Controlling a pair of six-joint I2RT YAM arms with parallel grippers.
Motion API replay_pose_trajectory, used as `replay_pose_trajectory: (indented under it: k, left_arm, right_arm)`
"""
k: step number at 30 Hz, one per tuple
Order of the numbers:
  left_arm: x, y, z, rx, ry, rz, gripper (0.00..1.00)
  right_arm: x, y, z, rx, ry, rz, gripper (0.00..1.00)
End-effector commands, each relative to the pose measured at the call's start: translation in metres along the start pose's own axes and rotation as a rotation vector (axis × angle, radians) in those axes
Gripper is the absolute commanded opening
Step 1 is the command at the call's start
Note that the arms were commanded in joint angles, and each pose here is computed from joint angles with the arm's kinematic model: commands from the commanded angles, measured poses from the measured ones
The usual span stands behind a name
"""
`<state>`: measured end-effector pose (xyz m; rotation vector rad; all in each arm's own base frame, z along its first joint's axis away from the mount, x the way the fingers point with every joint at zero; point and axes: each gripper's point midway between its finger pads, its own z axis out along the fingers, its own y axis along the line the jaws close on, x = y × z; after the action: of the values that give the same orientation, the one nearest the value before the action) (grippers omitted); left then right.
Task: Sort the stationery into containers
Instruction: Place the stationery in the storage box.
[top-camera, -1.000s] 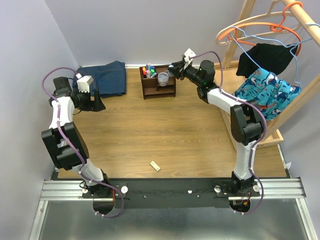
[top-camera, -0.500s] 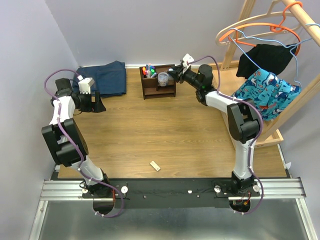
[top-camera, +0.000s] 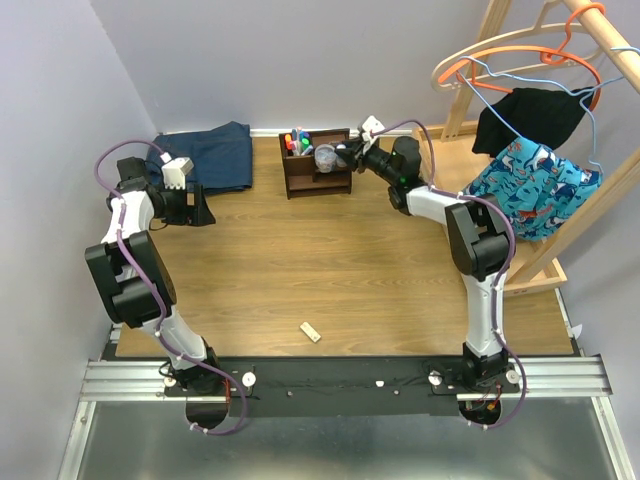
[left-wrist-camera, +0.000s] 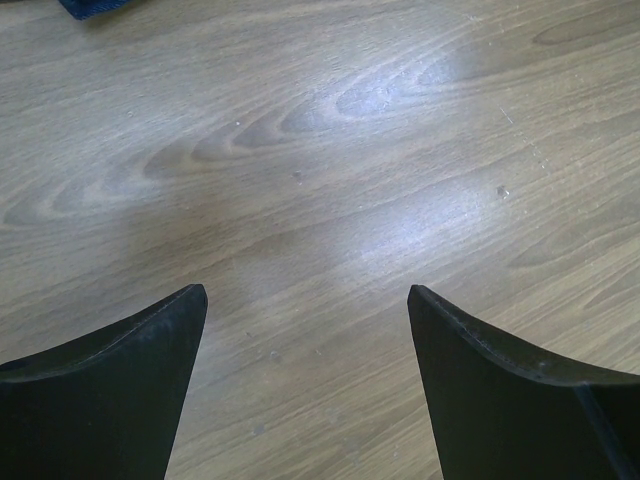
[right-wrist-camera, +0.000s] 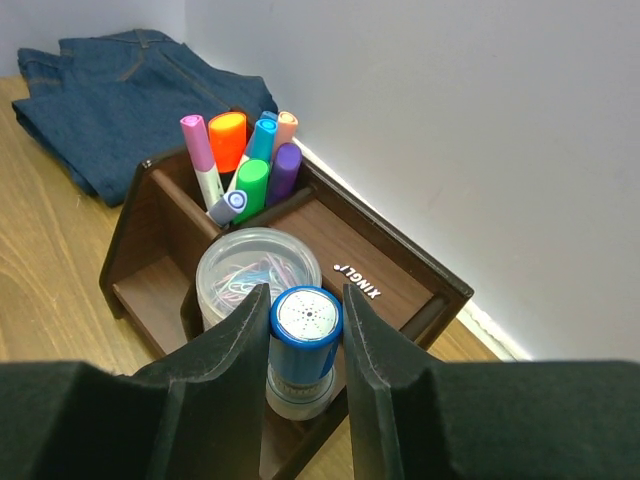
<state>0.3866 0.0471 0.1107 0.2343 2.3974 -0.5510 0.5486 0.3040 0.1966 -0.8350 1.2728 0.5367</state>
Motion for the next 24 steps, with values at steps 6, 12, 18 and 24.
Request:
replay_pose_trajectory:
  k: [6, 12, 18, 24]
  left_arm:
    - [-0.005, 0.0, 0.005, -0.008, 0.003, 0.038, 0.91]
    - [-0.005, 0.004, 0.01, -0.006, 0.009, 0.036, 0.91]
    - [-0.009, 0.007, 0.016, 0.0, 0.006, 0.039, 0.91]
    - [-0.007, 0.004, 0.016, 0.008, 0.012, 0.039, 0.91]
  right_arm:
    - [0.006, -0.004, 0.004, 0.032, -0.066, -0.052, 0.28]
    - [0.017, -0.011, 0.009, 0.063, -0.081, -0.058, 0.29]
    - [0.021, -0.02, 0.009, 0.113, -0.094, -0.059, 0.46]
    - [0.01, -0.026, 0.004, 0.154, -0.117, -0.078, 0.59]
